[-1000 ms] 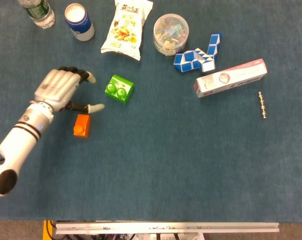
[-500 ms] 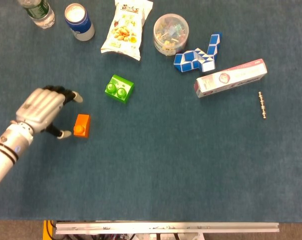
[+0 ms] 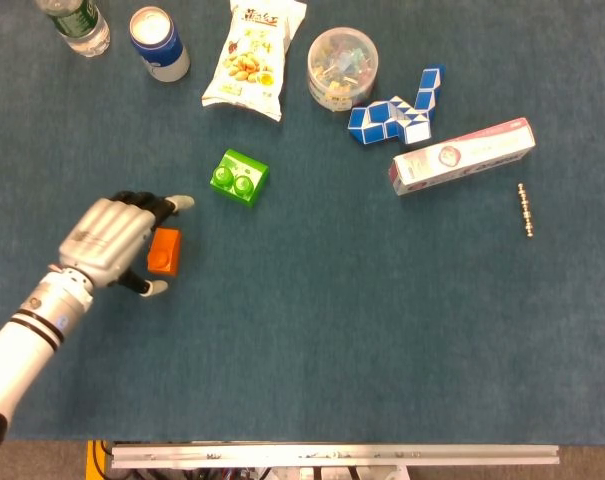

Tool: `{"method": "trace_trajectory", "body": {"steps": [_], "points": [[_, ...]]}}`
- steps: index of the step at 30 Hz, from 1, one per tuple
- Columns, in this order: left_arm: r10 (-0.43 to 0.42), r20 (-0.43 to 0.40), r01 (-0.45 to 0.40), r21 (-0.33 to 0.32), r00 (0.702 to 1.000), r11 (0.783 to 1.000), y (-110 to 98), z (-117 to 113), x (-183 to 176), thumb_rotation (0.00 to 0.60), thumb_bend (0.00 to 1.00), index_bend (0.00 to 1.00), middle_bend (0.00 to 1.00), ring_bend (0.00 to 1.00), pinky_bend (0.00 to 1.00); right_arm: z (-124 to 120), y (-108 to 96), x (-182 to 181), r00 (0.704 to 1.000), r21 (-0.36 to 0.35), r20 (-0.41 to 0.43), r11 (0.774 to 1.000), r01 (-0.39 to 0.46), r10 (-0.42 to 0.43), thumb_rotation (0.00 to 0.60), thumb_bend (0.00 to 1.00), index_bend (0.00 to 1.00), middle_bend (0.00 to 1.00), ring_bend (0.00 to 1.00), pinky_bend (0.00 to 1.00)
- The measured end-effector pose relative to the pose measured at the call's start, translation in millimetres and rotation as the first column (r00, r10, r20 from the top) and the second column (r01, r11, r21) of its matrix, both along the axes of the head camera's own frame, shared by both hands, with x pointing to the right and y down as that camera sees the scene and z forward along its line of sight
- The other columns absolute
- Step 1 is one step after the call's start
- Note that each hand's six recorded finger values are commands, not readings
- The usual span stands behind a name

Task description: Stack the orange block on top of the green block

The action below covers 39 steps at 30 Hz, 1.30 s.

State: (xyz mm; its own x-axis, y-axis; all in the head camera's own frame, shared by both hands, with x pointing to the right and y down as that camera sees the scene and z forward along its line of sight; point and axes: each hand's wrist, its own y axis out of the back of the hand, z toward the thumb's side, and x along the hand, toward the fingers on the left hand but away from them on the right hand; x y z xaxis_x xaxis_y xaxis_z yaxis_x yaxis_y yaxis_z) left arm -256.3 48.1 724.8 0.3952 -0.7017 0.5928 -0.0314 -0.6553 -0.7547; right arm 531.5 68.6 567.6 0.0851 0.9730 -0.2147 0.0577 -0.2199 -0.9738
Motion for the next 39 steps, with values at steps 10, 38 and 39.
{"method": "trace_trajectory", "body": {"steps": [10,38,39], "points": [[0.101,0.071,-0.105,0.057,0.992,0.993,2.2,13.5,9.1,0.6,0.05,0.11,0.25,0.19,0.2,0.0,0.9,2.5,1.0,-0.002,0.0,1.0,-0.003,0.003,0.6,0.42,0.59,0.56,0.5,0.6],[0.064,0.118,-0.077,0.108,0.991,0.991,-30.2,37.3,23.6,0.6,0.05,0.11,0.25,0.19,0.2,-1.3,2.0,7.5,1.0,-0.002,-0.002,1.0,-0.014,0.014,0.6,0.42,0.59,0.56,0.5,0.6],[0.058,0.115,-0.071,0.11,0.992,0.991,-31.8,37.3,24.9,0.6,0.05,0.11,0.25,0.19,0.2,-1.3,2.1,7.8,1.0,-0.002,-0.002,1.0,-0.015,0.015,0.6,0.42,0.59,0.56,0.5,0.6]]}}
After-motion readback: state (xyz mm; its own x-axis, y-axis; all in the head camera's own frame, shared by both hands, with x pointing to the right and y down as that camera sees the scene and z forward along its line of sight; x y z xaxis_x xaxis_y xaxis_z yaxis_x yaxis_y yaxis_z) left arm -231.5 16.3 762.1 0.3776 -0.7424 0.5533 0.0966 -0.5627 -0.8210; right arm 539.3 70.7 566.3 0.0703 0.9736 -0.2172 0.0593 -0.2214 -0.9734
